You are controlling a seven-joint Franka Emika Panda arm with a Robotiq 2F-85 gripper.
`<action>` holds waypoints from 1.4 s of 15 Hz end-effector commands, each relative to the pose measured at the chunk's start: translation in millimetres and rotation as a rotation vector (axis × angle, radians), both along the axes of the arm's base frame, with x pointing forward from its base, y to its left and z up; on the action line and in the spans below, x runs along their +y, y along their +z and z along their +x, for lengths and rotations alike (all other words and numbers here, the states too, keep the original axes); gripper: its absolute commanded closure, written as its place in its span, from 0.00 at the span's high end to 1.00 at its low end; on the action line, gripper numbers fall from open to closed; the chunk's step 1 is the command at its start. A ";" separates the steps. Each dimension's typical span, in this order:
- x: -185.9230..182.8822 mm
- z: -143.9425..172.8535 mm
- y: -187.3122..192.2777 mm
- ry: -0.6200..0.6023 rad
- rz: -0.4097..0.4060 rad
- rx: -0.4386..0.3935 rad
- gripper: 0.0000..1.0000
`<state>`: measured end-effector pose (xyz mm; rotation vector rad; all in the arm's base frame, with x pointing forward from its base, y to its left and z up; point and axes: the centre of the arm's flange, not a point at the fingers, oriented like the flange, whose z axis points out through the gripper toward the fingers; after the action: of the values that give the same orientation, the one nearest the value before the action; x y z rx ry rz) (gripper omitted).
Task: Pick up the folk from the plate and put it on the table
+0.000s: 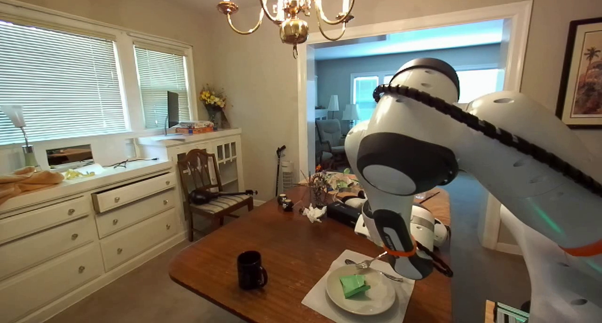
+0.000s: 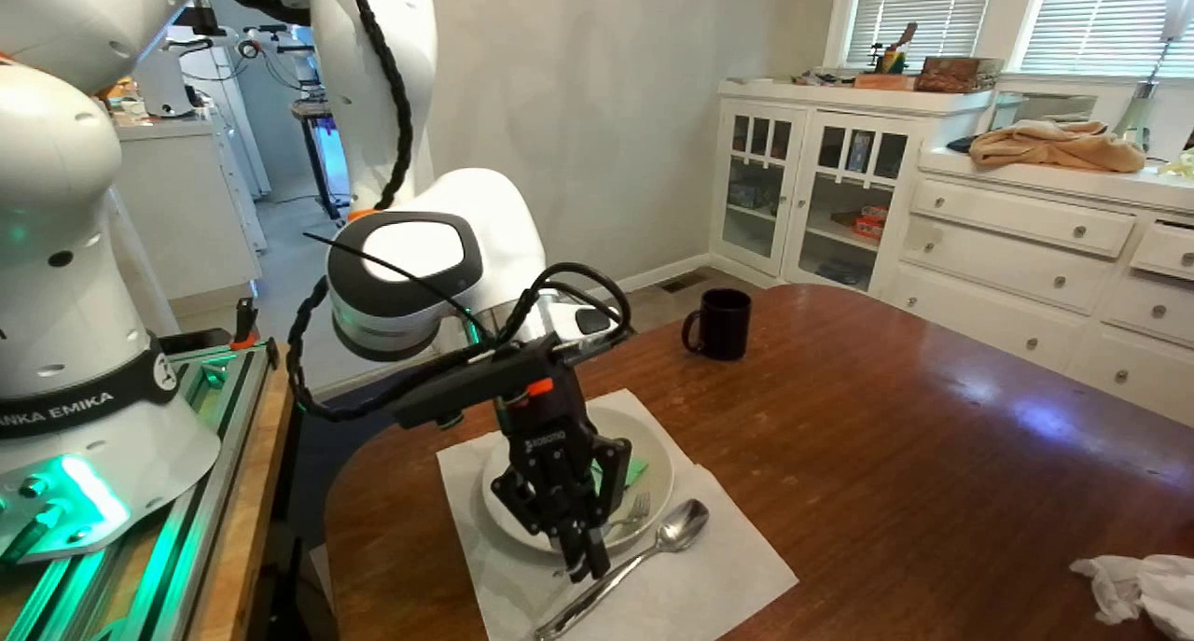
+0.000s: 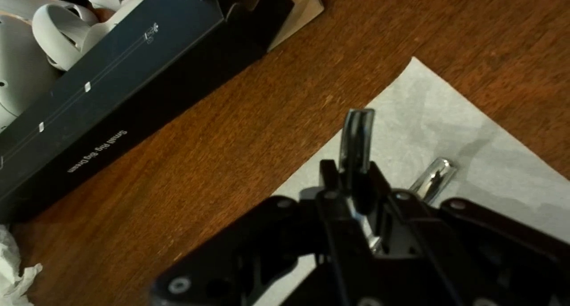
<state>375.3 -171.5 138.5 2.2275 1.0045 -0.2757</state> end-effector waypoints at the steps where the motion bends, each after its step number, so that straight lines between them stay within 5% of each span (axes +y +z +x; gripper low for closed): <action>1: 5.3 -2.8 -12.9 -0.004 -0.036 0.033 0.04; 12: 27.4 -5.2 -26.2 0.059 -0.030 0.089 0.04; 21: 35.2 0.0 -13.3 0.089 0.086 0.078 0.04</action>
<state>375.6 -141.7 118.0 2.1884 1.1548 -0.3122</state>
